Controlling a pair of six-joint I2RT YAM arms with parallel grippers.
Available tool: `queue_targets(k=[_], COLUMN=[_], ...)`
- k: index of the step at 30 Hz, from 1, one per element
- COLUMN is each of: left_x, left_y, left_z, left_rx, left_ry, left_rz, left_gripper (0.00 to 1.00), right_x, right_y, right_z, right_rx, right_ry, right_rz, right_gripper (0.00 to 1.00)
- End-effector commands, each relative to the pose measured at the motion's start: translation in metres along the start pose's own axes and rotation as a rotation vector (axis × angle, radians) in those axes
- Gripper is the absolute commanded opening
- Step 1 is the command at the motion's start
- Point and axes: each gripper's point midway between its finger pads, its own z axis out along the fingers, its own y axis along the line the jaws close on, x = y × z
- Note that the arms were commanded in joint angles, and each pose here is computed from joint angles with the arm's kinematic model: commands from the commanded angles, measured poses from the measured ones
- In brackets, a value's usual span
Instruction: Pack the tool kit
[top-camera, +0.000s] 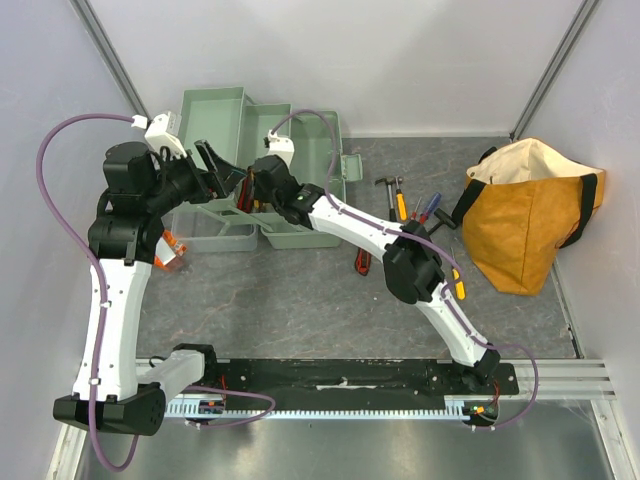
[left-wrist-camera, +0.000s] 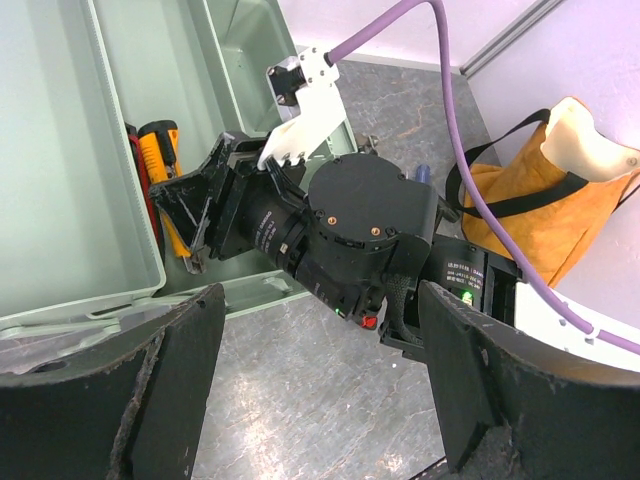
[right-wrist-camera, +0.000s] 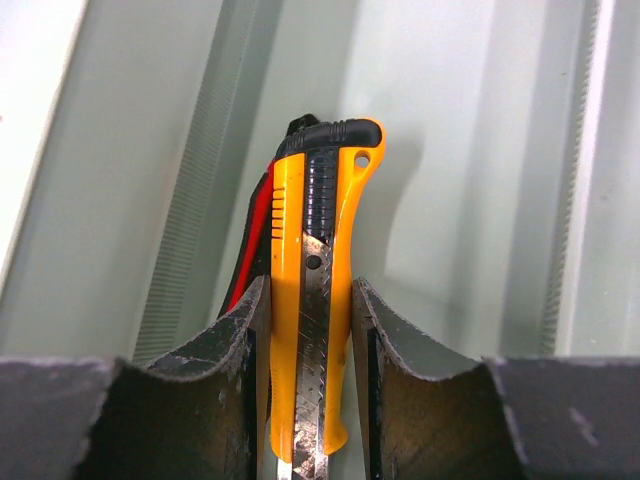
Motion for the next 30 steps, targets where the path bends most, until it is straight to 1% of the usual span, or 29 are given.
queue_targets(k=[1,3,4,6,8,9,11,13,17,22,27,30], left_x=[-0.011,-0.010,-0.009,-0.009,-0.010,-0.010,-0.009,-0.009,-0.009,-0.007,-0.001,0.002], left_y=[-0.007,-0.005,-0.005,-0.004,-0.005,-0.005,-0.005,-0.004,-0.004,-0.002,0.001,0.001], left_z=[-0.006,-0.004,-0.003,-0.003,-0.002,-0.002,-0.003,-0.003,-0.003,-0.003,-0.001,-0.001], left_rx=[0.011,0.009,0.008,0.008,0.009,0.009,0.008,0.007,0.004,0.002,-0.004,-0.003], left_ry=[-0.049,-0.044,-0.042,-0.041,-0.040,-0.040,-0.041,-0.040,-0.041,-0.039,-0.026,-0.021], left_rz=[0.020,0.016,0.014,0.013,0.014,0.015,0.017,0.016,0.016,0.019,0.005,0.004], left_gripper=[0.83,0.83,0.83,0.83,0.83,0.83,0.83,0.83,0.83,0.83,0.83,0.83], right_x=[-0.041,-0.039,-0.036,-0.028,-0.021,-0.019,-0.021,-0.029,-0.041,-0.025,-0.020,-0.016], right_y=[-0.016,-0.023,-0.024,-0.023,-0.020,-0.019,-0.016,-0.012,-0.001,0.002,0.000,0.005], right_z=[-0.003,-0.003,-0.003,0.000,0.002,0.003,0.001,-0.002,-0.004,0.004,0.006,0.007], right_rx=[0.058,0.081,0.079,0.069,0.048,0.039,0.024,0.007,-0.055,-0.098,-0.114,-0.140], right_ry=[-0.101,-0.098,-0.090,-0.067,-0.042,-0.034,-0.030,-0.038,-0.037,0.023,0.049,0.067], right_rz=[0.072,0.072,0.066,0.060,0.056,0.058,0.064,0.077,0.104,0.128,0.133,0.136], right_gripper=[0.30,0.32,0.37,0.52,0.64,0.67,0.68,0.68,0.62,0.53,0.40,0.36])
